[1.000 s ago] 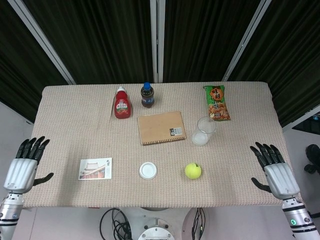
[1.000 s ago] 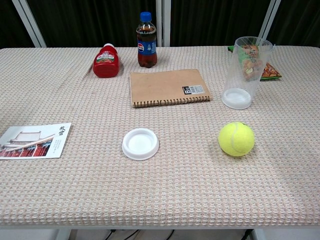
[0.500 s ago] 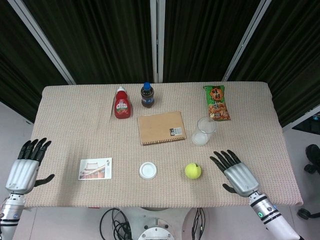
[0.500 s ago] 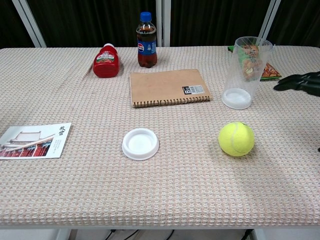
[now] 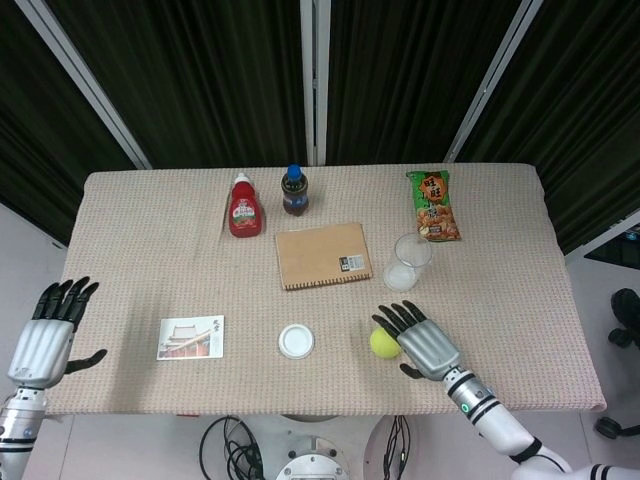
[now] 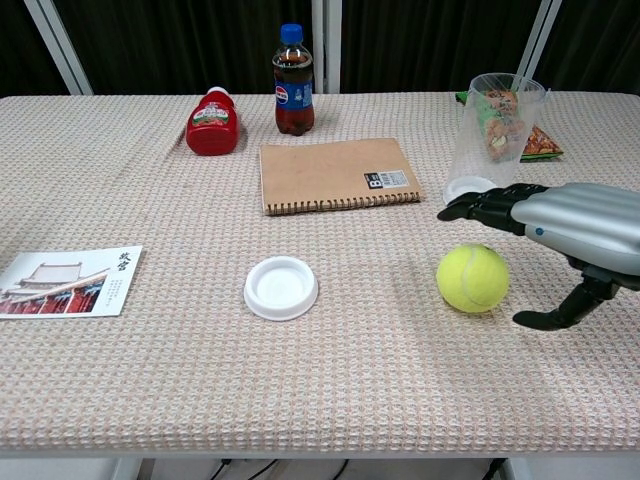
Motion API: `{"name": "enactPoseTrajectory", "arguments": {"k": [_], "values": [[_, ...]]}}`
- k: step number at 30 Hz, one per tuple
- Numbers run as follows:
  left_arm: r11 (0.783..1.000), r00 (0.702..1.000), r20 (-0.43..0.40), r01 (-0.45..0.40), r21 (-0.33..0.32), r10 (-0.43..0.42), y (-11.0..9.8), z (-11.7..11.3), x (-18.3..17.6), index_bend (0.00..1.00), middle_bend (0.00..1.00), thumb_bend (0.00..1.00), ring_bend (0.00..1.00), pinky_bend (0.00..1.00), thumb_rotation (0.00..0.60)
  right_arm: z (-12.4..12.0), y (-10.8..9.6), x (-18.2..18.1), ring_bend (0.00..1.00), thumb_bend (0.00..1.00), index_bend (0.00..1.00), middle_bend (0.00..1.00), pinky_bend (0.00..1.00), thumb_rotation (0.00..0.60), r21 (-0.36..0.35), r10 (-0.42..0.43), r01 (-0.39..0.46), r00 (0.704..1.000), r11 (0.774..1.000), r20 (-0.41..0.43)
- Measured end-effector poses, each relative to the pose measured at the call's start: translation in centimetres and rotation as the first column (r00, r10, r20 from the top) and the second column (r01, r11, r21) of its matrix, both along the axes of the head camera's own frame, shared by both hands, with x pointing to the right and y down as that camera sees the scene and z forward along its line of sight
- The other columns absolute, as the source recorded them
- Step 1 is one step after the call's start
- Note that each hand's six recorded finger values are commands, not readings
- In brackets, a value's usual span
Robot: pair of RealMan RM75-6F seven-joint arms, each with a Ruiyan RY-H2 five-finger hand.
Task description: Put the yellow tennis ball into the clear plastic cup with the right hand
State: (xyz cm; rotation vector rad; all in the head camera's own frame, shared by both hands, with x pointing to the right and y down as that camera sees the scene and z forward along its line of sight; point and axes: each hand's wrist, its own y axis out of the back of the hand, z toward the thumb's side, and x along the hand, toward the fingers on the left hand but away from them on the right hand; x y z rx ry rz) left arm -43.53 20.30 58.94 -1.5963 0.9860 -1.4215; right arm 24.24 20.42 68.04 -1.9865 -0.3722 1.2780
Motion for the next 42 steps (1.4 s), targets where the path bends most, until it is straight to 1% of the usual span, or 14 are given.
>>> {"name": "enactPoseTrajectory", "arguments": {"k": [2, 4, 8, 11, 13, 19, 23, 26, 30, 33, 35, 36, 40, 42], "values": [[1.0, 1.0, 0.003, 0.005, 0.002, -0.005, 0.0, 0.0, -0.1, 0.07, 0.03, 0.01, 0.0, 0.0, 0.6, 0.4, 0.1, -0.5, 0.0, 0.19, 0.0, 0.0, 0.1, 0.6, -0.009, -0.001, 0.001, 1.0, 1.0, 0.004], [1.0, 1.0, 0.01, 0.009, -0.001, -0.009, 0.0, 0.0, -0.3, 0.07, 0.03, 0.01, 0.0, 0.0, 0.6, 0.6, 0.2, -0.9, 0.01, 0.2, 0.0, 0.02, 0.15, 0.6, -0.009, -0.001, 0.001, 1.0, 1.0, 0.008], [1.0, 1.0, 0.015, 0.017, -0.009, -0.017, 0.1, 0.0, -0.6, 0.07, 0.03, 0.01, 0.0, 0.0, 0.6, 0.6, 0.3, -1.2, 0.11, 0.21, 0.0, 0.09, 0.31, 0.6, 0.005, -0.011, 0.011, 1.0, 1.0, 0.004], [1.0, 1.0, 0.011, 0.021, -0.01, -0.021, 0.1, 0.0, -0.6, 0.07, 0.03, 0.01, 0.0, 0.0, 0.6, 0.7, 0.5, -1.2, 0.17, 0.22, 0.01, 0.14, 0.39, 0.6, 0.008, -0.03, 0.03, 1.0, 1.0, -0.008], [1.0, 1.0, 0.012, 0.021, -0.01, -0.021, 0.1, 0.1, -0.7, 0.07, 0.03, 0.01, 0.0, 0.0, 0.6, 0.8, 0.5, -1.2, 0.2, 0.22, 0.04, 0.19, 0.42, 0.6, 0.016, -0.042, 0.043, 0.999, 0.999, -0.022], [1.0, 1.0, 0.016, 0.019, -0.012, -0.019, 0.2, 0.3, -0.8, 0.07, 0.03, 0.01, 0.0, 0.0, 0.6, 0.8, 0.5, -1.0, 0.35, 0.28, 0.28, 0.33, 0.52, 0.6, 0.04, -0.052, 0.054, 0.997, 0.998, -0.06], [1.0, 1.0, 0.026, 0.016, -0.014, -0.016, 0.2, 0.3, -1.0, 0.07, 0.03, 0.01, 0.0, 0.0, 0.6, 0.7, 0.2, -0.9, 0.47, 0.33, 0.44, 0.47, 0.6, 0.6, 0.083, -0.041, 0.048, 0.996, 0.995, -0.075], [1.0, 1.0, 0.02, 0.02, -0.015, -0.019, 0.3, 0.4, -1.1, 0.07, 0.03, 0.01, 0.0, 0.0, 0.6, 0.3, -0.1, -0.8, 0.51, 0.34, 0.51, 0.51, 0.64, 0.6, 0.119, -0.032, 0.041, 0.997, 0.992, -0.072], [1.0, 1.0, 0.015, 0.026, -0.013, -0.026, 0.2, 0.4, -1.2, 0.07, 0.03, 0.01, 0.0, 0.0, 0.6, -1.0, -1.1, -0.7, 0.52, 0.34, 0.53, 0.52, 0.65, 0.6, 0.159, -0.009, 0.014, 0.999, 0.987, -0.037], [1.0, 0.999, 0.014, 0.029, -0.006, -0.029, 0.1, 0.1, -1.4, 0.07, 0.03, 0.01, 0.0, 0.0, 0.6, -3.2, -2.8, -0.7, 0.52, 0.34, 0.54, 0.52, 0.65, 0.6, 0.212, 0.032, -0.036, 0.999, 0.977, 0.024], [1.0, 1.0, 0.013, 0.028, -0.004, -0.028, 0.1, 0.0, -1.4, 0.07, 0.03, 0.01, 0.0, 0.0, 0.6, -5.4, -4.3, -0.8, 0.52, 0.34, 0.53, 0.52, 0.65, 0.6, 0.259, 0.061, -0.08, 0.995, 0.963, 0.08], [1.0, 1.0, 0.011, 0.026, -0.005, -0.026, 0.1, -0.1, -1.4, 0.07, 0.03, 0.01, 0.0, 0.0, 0.6, -6.5, -5.0, -0.7, 0.52, 0.35, 0.53, 0.52, 0.65, 0.6, 0.285, 0.072, -0.098, 0.992, 0.953, 0.101], [1.0, 1.0, 0.008, 0.011, -0.007, -0.011, 0.0, -0.4, -1.2, 0.07, 0.03, 0.01, 0.0, 0.0, 0.6, -10.7, -8.8, 0.3, 0.52, 0.35, 0.52, 0.52, 0.65, 0.6, 0.415, 0.113, -0.167, 0.982, 0.895, 0.151], [1.0, 1.0, 0.007, 0.006, -0.003, -0.006, 0.0, -0.6, -1.0, 0.07, 0.03, 0.01, 0.0, 0.0, 0.6, -11.3, -9.8, 0.5, 0.52, 0.35, 0.52, 0.52, 0.65, 0.6, 0.436, 0.126, -0.177, 0.982, 0.883, 0.144]]}}
